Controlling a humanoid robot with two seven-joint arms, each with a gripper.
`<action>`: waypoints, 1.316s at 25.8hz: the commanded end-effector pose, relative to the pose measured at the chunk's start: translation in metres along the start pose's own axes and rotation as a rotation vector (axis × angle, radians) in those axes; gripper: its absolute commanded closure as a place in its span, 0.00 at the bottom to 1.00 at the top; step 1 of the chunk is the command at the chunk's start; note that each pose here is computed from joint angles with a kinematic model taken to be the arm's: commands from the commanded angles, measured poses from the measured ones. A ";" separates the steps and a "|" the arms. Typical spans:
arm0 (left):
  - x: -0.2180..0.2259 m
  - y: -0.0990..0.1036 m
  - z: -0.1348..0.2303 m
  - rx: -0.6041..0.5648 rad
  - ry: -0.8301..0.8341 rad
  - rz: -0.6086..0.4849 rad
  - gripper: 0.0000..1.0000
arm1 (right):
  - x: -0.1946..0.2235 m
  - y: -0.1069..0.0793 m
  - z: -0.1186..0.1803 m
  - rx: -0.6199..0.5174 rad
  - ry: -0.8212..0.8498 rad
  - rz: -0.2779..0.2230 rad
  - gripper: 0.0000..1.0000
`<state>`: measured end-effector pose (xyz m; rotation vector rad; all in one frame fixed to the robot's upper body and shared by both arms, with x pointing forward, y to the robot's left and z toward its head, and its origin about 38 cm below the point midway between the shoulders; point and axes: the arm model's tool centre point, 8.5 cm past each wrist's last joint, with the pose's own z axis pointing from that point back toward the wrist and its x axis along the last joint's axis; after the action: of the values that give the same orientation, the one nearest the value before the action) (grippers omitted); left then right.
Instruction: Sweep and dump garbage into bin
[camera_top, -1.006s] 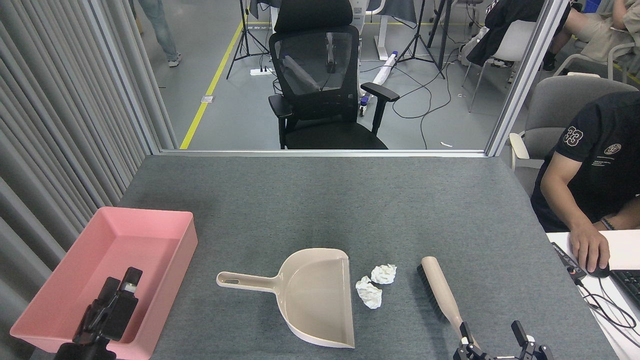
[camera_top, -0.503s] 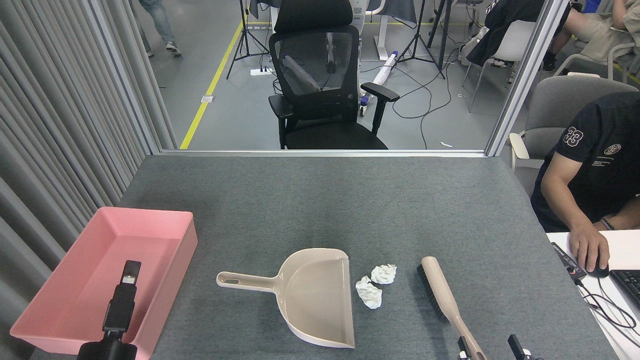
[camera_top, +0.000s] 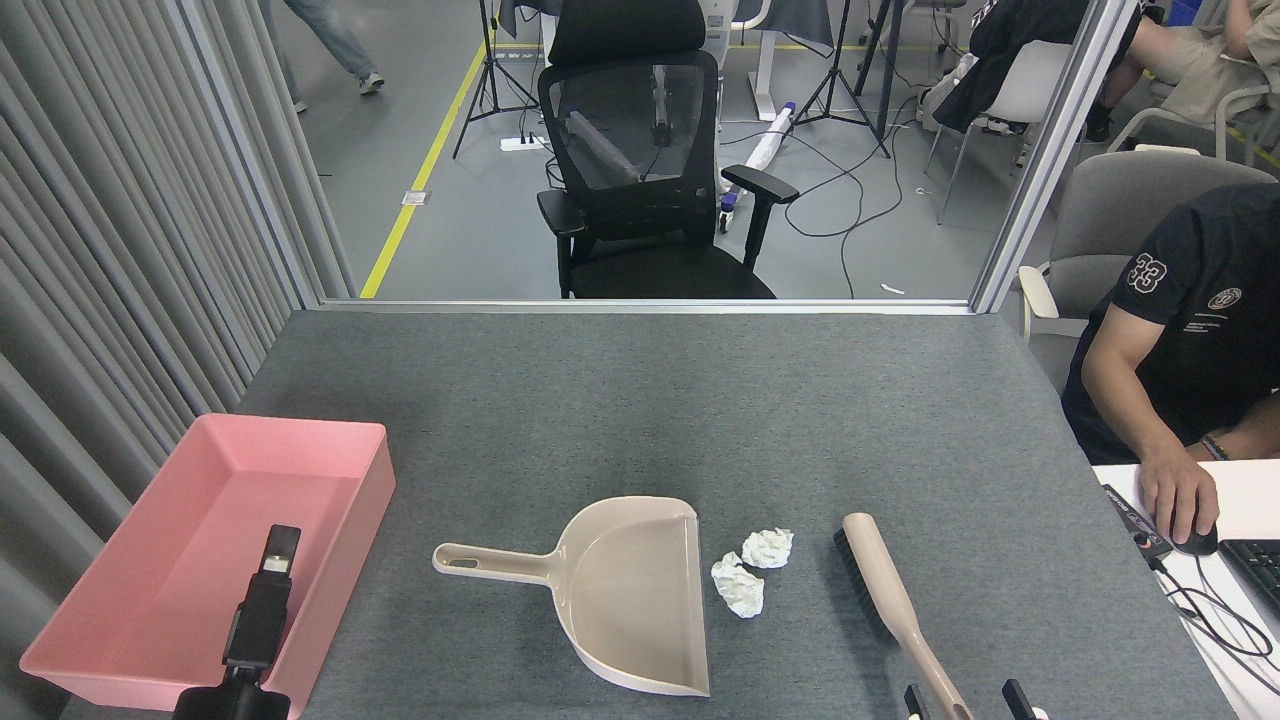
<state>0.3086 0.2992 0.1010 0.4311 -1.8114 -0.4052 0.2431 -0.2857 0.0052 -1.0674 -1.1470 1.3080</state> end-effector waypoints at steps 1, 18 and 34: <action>0.006 -0.018 -0.002 -0.048 -0.019 0.021 0.01 | 0.001 0.001 0.001 -0.010 -0.016 -0.002 0.02; -0.015 -0.044 0.012 -0.136 0.064 -0.017 0.01 | 0.004 0.013 0.010 0.005 -0.015 -0.025 0.02; -0.028 -0.067 0.011 -0.175 0.097 0.027 0.01 | -0.002 0.024 0.008 0.041 0.006 -0.023 0.02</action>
<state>0.3104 0.2568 0.0441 0.3067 -1.6738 -0.5111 0.2315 -0.2868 -0.0158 -1.0297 -1.1290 1.3003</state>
